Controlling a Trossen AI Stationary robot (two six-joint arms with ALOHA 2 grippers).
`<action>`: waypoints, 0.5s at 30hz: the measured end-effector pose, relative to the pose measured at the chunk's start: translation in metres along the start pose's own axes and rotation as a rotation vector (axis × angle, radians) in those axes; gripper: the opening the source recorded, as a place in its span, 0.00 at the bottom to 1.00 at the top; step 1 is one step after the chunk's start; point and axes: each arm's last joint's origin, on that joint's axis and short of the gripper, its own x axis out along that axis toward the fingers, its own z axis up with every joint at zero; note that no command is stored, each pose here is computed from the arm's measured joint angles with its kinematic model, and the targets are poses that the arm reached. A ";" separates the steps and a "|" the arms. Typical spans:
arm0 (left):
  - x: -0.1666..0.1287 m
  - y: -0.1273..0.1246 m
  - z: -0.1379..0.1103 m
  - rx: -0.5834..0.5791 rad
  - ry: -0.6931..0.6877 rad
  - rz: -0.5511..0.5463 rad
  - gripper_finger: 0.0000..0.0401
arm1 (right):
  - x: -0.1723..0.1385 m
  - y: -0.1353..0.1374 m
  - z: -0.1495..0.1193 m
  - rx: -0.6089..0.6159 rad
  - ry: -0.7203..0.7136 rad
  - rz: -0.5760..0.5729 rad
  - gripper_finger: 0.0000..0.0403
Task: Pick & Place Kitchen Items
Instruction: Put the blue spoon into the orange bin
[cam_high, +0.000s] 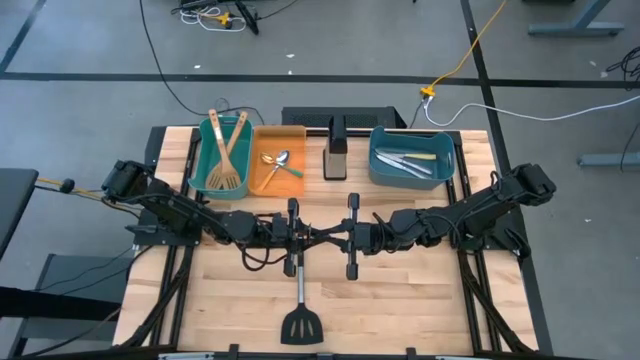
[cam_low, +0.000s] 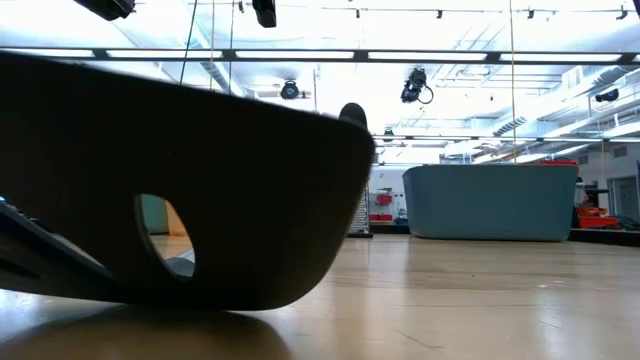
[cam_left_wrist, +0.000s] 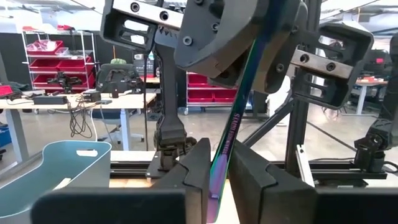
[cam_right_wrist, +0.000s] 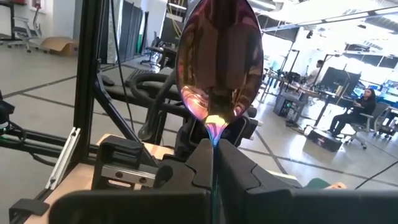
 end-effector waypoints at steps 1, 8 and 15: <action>0.000 0.000 0.000 0.001 0.002 0.000 0.12 | 0.000 0.000 0.000 0.001 0.001 0.000 0.03; 0.000 0.000 -0.002 0.009 0.018 0.004 0.09 | 0.000 0.000 -0.001 0.003 0.009 -0.003 0.03; 0.000 0.000 -0.002 0.009 0.024 0.011 0.09 | 0.000 0.000 -0.002 0.022 0.016 -0.004 0.05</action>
